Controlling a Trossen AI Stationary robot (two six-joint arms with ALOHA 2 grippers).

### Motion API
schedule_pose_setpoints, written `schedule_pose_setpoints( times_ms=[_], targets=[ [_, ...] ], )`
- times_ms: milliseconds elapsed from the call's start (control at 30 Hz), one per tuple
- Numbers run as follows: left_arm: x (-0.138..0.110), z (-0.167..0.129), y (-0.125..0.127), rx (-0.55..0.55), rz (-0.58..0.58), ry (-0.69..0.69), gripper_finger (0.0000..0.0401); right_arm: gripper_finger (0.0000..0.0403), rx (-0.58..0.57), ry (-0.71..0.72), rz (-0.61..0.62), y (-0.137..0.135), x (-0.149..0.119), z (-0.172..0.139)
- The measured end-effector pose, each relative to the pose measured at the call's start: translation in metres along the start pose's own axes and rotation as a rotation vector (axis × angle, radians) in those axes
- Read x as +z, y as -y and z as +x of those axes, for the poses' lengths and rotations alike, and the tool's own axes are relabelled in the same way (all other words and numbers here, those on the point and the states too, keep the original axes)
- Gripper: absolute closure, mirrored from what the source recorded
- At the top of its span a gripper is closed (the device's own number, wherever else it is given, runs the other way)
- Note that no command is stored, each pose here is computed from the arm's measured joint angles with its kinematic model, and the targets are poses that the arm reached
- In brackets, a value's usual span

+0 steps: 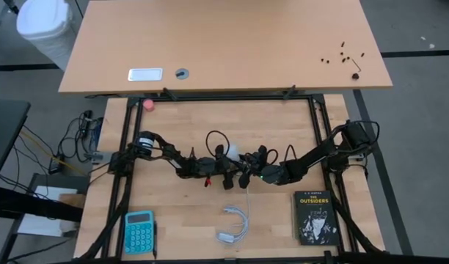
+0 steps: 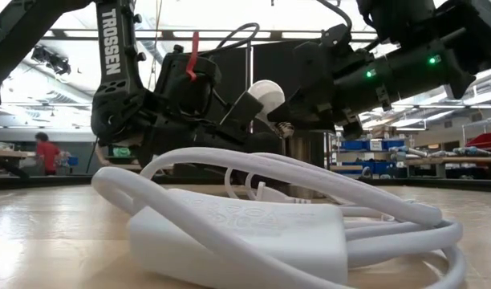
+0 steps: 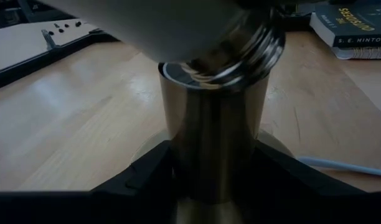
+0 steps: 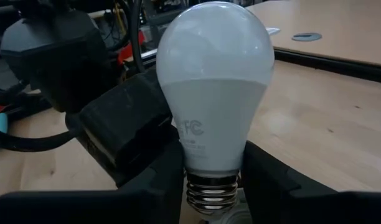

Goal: Screw lightbulb
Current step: Insert the white lightbulb into the silver lamp

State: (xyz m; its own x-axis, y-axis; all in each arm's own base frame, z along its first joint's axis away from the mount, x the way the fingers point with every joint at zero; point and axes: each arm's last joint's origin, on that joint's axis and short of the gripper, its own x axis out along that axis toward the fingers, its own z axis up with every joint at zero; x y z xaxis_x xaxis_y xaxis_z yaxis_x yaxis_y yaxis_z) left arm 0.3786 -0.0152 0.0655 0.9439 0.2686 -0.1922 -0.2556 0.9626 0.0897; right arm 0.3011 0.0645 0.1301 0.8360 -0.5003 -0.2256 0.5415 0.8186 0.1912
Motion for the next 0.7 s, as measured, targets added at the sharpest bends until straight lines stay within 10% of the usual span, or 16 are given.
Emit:
schedule_pose_setpoints(
  times_ms=[700],
  targets=[
    [-0.0005, 0.0001, 0.0000, 0.000, 0.001, -0.012, 0.0192, 0.0268, -0.003, 0.001, -0.035, 0.0001, 0.0002, -0.0001]
  ],
)
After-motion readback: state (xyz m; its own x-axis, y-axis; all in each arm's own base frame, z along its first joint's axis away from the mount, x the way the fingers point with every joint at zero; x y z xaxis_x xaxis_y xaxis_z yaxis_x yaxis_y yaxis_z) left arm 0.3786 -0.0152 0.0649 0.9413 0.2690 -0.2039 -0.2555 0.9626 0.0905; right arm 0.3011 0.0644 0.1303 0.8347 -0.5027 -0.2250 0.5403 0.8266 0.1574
